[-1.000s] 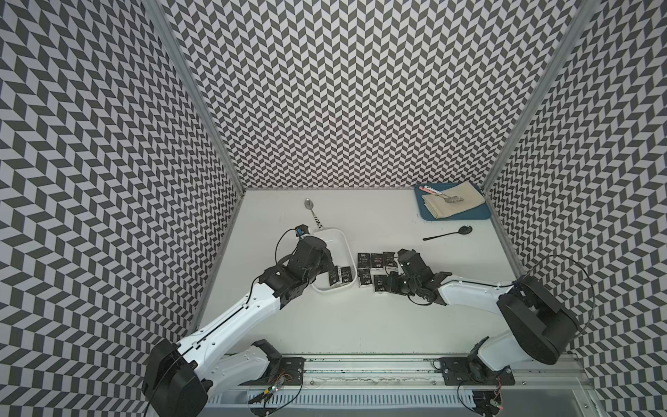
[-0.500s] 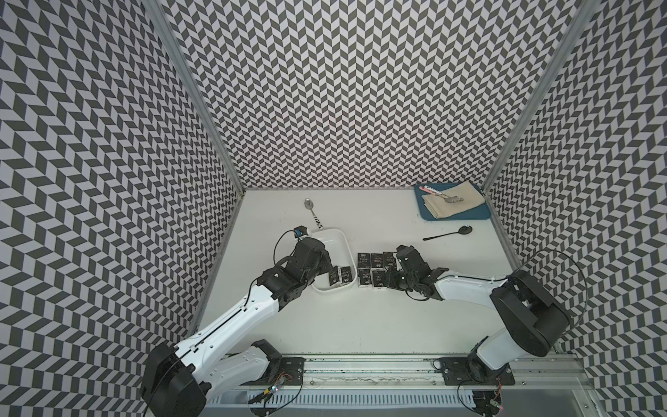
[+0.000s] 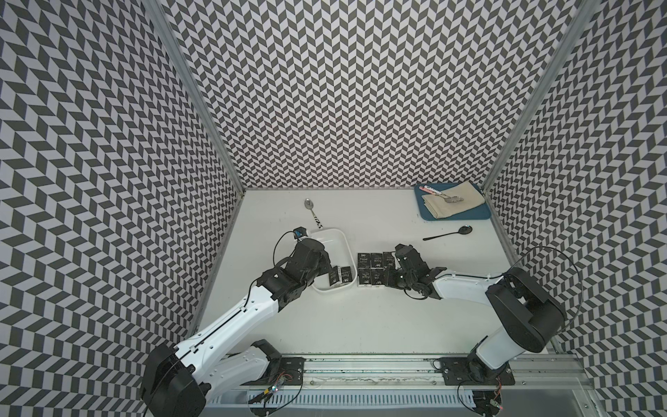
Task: Take the pocket tissues out of the storage box
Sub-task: Move the pocket tissues to the center of the board, then pick up the pocket tissues from the storage box.
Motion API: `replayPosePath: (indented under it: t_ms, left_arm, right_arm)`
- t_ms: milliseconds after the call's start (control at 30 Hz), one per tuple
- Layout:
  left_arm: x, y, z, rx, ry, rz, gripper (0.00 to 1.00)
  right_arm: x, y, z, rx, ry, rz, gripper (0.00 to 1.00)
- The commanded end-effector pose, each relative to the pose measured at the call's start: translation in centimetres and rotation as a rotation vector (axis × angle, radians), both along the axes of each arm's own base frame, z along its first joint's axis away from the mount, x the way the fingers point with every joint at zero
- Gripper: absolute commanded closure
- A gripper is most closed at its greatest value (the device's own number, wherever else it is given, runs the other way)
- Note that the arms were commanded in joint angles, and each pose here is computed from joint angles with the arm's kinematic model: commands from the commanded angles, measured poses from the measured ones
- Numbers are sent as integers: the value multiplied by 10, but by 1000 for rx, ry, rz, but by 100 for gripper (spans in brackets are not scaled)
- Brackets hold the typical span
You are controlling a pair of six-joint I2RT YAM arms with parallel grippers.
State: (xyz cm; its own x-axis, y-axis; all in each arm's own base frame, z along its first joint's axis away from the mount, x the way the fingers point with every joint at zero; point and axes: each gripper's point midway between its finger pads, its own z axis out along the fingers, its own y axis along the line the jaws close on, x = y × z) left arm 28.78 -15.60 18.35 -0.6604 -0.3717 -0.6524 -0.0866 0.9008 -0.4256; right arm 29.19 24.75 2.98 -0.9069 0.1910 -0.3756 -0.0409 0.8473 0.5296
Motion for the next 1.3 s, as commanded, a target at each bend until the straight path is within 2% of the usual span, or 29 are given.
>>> replayPosePath:
  t_ms: [0, 167, 367, 500, 900, 1167, 1267]
  left_arm:
    - [-3, 4, -2, 14, 2, -5, 66]
    - [-2, 3, -14, 39, 26, -13, 66]
    - [-1, -4, -39, 69, 83, -41, 65]
    - [0, -5, -57, 117, 116, -47, 60]
    - [4, -36, -97, 200, 170, -149, 56]
    - [10, -43, -104, 210, 152, -164, 54]
    - [11, -42, -114, 235, 177, -161, 54]
  right_arm:
    - [1, -5, -5, -26, 10, -11, 71]
    - [4, -4, 20, -7, -38, -5, 65]
    - [8, -5, 69, 28, -134, -1, 62]
    - [8, -7, 85, 31, -172, 9, 61]
    - [-5, -11, 71, 25, -149, 34, 60]
    - [-8, -12, 65, 25, -141, 40, 59]
    - [-8, -11, 65, 26, -142, 42, 59]
